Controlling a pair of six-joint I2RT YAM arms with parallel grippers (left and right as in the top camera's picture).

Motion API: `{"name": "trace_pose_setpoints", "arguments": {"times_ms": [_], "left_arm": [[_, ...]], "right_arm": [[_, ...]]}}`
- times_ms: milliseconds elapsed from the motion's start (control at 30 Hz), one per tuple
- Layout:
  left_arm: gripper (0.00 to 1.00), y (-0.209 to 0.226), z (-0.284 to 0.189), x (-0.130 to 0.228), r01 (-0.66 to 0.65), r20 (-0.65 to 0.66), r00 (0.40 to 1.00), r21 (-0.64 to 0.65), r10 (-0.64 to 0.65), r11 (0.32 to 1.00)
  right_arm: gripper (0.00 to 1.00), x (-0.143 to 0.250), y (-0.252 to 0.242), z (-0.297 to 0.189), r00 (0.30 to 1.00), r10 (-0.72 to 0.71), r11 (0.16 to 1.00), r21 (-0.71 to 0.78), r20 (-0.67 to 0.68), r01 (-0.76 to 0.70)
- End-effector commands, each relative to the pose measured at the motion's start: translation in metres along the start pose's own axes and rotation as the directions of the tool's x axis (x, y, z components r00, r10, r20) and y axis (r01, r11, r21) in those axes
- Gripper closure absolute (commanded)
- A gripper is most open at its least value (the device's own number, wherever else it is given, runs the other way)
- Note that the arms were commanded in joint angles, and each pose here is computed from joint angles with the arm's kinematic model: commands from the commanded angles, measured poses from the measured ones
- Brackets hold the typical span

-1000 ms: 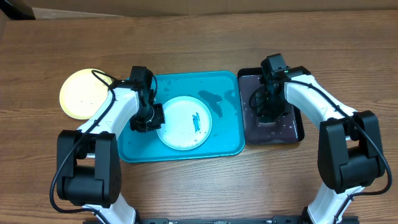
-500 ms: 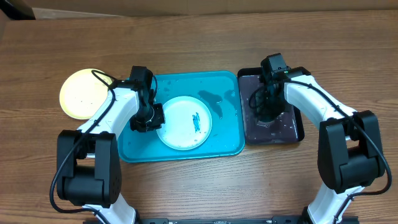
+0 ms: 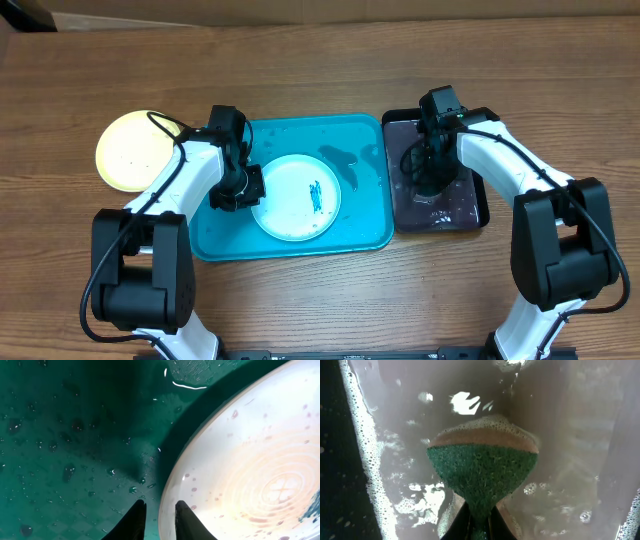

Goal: Clean dirty plates on tray and stack at the side
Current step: 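Grasp the green sponge with the right gripper and dip it in the water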

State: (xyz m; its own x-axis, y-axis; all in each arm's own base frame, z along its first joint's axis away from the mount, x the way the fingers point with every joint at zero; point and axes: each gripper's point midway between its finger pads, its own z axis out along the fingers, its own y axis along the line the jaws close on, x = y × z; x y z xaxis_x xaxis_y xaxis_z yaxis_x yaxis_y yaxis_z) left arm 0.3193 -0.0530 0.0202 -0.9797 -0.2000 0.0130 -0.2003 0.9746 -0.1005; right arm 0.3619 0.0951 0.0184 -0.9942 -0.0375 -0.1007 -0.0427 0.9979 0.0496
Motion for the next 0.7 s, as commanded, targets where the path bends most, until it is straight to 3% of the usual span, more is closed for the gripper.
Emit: {"name": "trace_pose_setpoints", "arguments": {"times_ms": [0, 333, 467, 667], "left_arm": [[0.78, -0.0001, 0.003, -0.0011, -0.007, 0.001, 1.0, -0.013, 0.007, 1.0], [0.78, -0.0016, 0.003, -0.0062, -0.009, 0.022, 1.0, -0.008, 0.009, 1.0], [0.85, -0.0017, 0.0029, -0.0068, -0.01, 0.024, 1.0, -0.008, 0.01, 1.0], [0.82, -0.0018, 0.0029, -0.0069, -0.01, 0.025, 1.0, -0.007, 0.01, 1.0]], "right_arm": [[0.96, 0.0007, -0.0007, 0.0006, 1.0, 0.0, 1.0, 0.006, 0.002, 0.0], [0.96, 0.0007, -0.0007, 0.0006, 1.0, 0.0, 1.0, 0.006, 0.002, 0.0], [0.96, 0.0007, -0.0007, 0.0006, 1.0, 0.0, 1.0, 0.006, 0.002, 0.0], [0.96, 0.0007, -0.0006, 0.0006, 1.0, 0.0, 1.0, 0.006, 0.003, 0.0]]}}
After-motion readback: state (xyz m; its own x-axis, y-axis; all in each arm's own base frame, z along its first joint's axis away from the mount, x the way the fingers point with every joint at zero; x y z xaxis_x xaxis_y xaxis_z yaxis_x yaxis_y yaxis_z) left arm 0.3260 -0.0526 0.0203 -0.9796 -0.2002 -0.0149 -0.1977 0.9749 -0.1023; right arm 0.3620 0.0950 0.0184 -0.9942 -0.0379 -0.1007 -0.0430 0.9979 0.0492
